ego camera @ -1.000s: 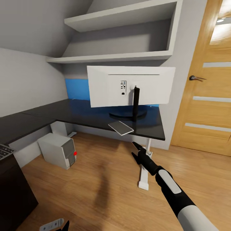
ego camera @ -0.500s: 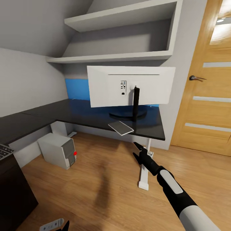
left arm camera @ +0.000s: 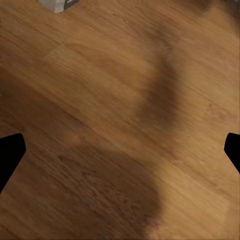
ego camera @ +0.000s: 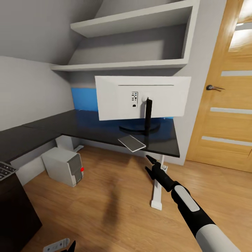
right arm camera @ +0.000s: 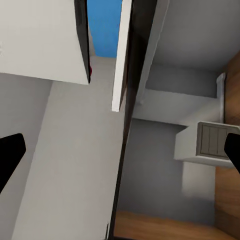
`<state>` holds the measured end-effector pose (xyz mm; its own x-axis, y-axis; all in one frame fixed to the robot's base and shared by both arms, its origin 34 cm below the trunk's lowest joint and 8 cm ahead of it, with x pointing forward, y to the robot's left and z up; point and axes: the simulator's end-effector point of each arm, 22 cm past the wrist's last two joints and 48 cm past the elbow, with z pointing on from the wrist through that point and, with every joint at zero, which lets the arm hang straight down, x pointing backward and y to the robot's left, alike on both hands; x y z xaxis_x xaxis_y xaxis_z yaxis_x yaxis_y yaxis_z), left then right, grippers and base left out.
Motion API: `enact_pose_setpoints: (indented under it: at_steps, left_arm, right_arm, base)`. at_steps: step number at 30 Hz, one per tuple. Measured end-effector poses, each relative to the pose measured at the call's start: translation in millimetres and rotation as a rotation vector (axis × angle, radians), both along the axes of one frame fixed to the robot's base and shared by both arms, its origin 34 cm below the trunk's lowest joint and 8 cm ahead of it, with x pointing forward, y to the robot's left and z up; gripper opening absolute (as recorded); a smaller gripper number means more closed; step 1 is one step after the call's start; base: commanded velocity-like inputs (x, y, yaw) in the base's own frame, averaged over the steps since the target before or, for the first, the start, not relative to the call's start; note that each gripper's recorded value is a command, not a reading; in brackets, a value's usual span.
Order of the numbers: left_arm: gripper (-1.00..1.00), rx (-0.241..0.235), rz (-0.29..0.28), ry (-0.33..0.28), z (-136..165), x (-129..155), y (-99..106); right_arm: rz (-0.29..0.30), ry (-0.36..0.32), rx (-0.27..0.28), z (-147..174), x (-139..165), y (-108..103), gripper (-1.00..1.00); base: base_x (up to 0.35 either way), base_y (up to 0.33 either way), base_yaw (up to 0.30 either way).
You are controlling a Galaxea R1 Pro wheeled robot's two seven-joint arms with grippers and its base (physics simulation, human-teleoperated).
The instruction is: In the bedroom, organize the workspace by keeping the computer under the desk, ensuring the monitor is on the desk, placing the keyboard on the desk next to the monitor, placing the mouse on the desk next to the keyboard, moving the folder from the swivel chair onto the desk next to the mouse, stacking the notebook on top of the folder with the pen on top of the notebook, and positioning the swivel chair next to the desk.
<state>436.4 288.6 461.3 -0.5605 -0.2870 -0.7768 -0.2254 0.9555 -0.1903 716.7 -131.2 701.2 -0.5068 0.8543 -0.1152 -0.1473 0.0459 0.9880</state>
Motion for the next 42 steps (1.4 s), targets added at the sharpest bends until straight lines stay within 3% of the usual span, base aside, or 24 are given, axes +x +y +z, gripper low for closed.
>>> enact_pose_setpoints:
  at_steps: [8, 16, 28, 42]
  left_arm:
    - [1.00, 0.000, 0.001, 0.001, 17.5, 4.0, 0.1]
    - [1.00, -0.002, -0.003, -0.001, 17.7, 4.2, -0.7]
    - [1.00, -0.002, -0.001, 0.001, 17.0, 3.8, -0.2]
    - [1.00, 0.005, 0.003, 0.010, 12.9, 1.5, 2.4]
  right_arm:
    - [0.000, 0.001, 0.000, 17.3, 4.1, -0.1, 1.00]
    - [-0.002, 0.021, 0.012, 9.6, 3.9, 1.3, 1.00]
    - [-0.004, 0.029, 0.012, 6.4, 4.0, 0.8, 1.00]
    - [-0.007, 0.039, 0.010, 1.6, 3.8, -0.8, 1.00]
  base:
    - [0.000, 0.000, 0.000]
    - [0.000, 0.000, 0.064]
    - [0.000, 0.000, 0.232]
    - [0.074, 0.000, 0.022]
